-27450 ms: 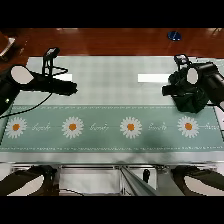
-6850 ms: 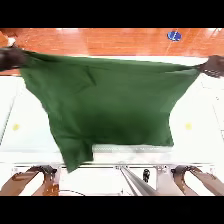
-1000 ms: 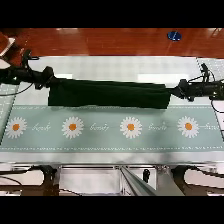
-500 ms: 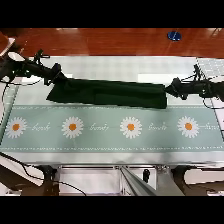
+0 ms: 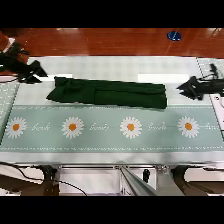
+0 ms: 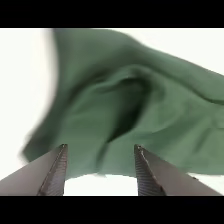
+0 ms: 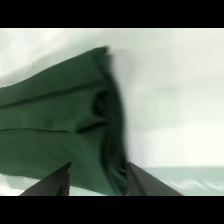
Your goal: Fold the shirts.
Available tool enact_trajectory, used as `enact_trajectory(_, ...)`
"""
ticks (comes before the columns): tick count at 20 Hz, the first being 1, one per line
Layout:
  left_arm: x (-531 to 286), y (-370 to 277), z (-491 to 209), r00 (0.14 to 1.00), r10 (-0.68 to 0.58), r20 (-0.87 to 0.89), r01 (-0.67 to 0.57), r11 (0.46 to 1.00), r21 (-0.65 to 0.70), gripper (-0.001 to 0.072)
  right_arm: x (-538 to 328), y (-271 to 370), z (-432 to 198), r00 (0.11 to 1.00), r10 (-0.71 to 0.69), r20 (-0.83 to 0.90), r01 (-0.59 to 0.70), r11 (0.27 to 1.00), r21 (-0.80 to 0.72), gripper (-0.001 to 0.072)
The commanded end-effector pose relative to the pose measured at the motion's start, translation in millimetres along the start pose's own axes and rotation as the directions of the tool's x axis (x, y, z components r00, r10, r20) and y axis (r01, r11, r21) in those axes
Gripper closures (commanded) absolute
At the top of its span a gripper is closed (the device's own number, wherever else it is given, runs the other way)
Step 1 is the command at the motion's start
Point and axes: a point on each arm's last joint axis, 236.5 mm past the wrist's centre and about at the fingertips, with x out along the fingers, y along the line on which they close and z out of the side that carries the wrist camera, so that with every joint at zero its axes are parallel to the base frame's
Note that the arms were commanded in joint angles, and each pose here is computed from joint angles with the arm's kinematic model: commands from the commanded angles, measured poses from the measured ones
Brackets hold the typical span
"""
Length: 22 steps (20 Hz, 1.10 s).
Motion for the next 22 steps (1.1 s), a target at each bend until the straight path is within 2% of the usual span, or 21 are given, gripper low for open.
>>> enact_trajectory(1,-20,-2,-35,0.995,0.003,0.099,-0.007,0.999,0.049,0.0200,-25,-49,4,0.983,-0.147,0.110,0.138,0.986,0.093,0.0302)
enact_trajectory(4,0,-40,-94,0.978,-0.117,0.173,0.106,0.991,0.076,0.0200,17,-45,-11,0.992,-0.089,0.093,0.075,0.987,0.144,0.0302)
enact_trajectory(8,2,-73,-144,0.976,-0.178,0.128,0.162,0.978,0.128,0.0200,65,-23,-27,1.000,-0.024,-0.008,0.025,0.992,0.121,0.0302)
enact_trajectory(12,5,-99,-149,0.964,-0.237,0.117,0.224,0.968,0.111,0.0200,96,5,-32,0.995,0.056,-0.077,-0.048,0.993,0.108,0.0302)
enact_trajectory(16,5,-102,-150,0.963,-0.245,0.115,0.233,0.966,0.109,0.0200,116,34,-36,0.991,0.080,-0.111,-0.074,0.996,0.052,0.0307)
enact_trajectory(17,5,-102,-150,0.963,-0.245,0.115,0.233,0.966,0.110,0.0200,120,39,-39,0.990,0.080,-0.118,-0.076,0.996,0.040,0.0365)
enact_trajectory(19,5,-102,-150,0.963,-0.245,0.115,0.233,0.966,0.111,0.0201,119,48,-48,0.983,0.101,-0.154,-0.102,0.995,0.001,0.0692)
enact_trajectory(21,5,-102,-150,0.963,-0.246,0.113,0.231,0.964,0.130,0.0206,103,52,-58,0.977,0.094,-0.193,-0.105,0.993,-0.050,0.0692)
enact_trajectory(22,5,-103,-151,0.963,-0.246,0.110,0.231,0.963,0.137,0.0308,89,50,-61,0.978,0.057,-0.201,-0.078,0.992,-0.099,0.0692)
